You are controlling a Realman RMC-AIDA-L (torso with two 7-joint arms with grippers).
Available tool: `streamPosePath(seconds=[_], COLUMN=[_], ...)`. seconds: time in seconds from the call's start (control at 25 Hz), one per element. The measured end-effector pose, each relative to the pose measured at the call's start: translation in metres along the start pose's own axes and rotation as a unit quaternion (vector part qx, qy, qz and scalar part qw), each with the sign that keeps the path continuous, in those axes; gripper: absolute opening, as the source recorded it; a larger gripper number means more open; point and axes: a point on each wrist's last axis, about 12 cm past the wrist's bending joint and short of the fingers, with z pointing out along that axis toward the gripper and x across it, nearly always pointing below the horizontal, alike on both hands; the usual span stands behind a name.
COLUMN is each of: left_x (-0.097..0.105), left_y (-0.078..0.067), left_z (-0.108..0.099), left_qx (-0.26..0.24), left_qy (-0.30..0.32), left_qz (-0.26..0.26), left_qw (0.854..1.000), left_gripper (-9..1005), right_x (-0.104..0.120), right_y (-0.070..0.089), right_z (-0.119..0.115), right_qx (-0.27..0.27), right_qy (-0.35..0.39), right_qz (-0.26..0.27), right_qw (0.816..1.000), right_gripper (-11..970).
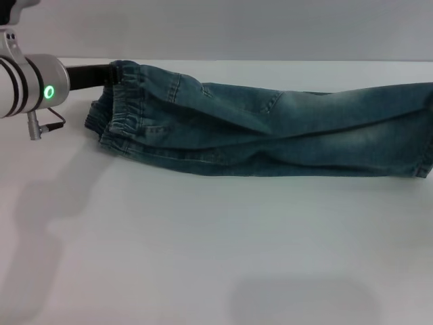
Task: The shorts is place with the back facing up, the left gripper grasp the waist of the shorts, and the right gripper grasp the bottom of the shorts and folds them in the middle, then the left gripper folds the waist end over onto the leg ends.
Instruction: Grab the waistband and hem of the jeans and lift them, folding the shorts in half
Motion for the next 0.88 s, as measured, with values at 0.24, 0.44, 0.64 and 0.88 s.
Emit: streamPosePath(seconds=[0.24,0.44,0.64,0.88], left_x=[0.0027,0.0024,0.0023,0.0057], left_y=[-0.0012,0.0027,0.0034,0.0043], left_z=[0.0038,0.0021,-0.0018,-0.0031], left_qx=[0.003,0.002,0.002,0.002], left_qy=[0.012,0.022,0.025,0.033], left_qz=[0.002,-0.006,-0.004,-0.005], left_qw=[1.0,1.0,1.0,0.999], left_gripper=[175,337,505,708], right_x=[0.0017,0.0037,-0.0023,-0.0052], right_y=[-0.0001,-0.0025,-0.0092,-0.0078], right_z=[0.001,0.0,-0.0051,0.0], right_qx=[-0.001,0.002,0.014,0.01], right_qy=[0.004,0.003,-0.024,-0.027], right_qz=[-0.001,0.004,0.019,0.023], right_qw=[1.0,1.0,0.999,0.999], right_gripper=[61,61,61,60])
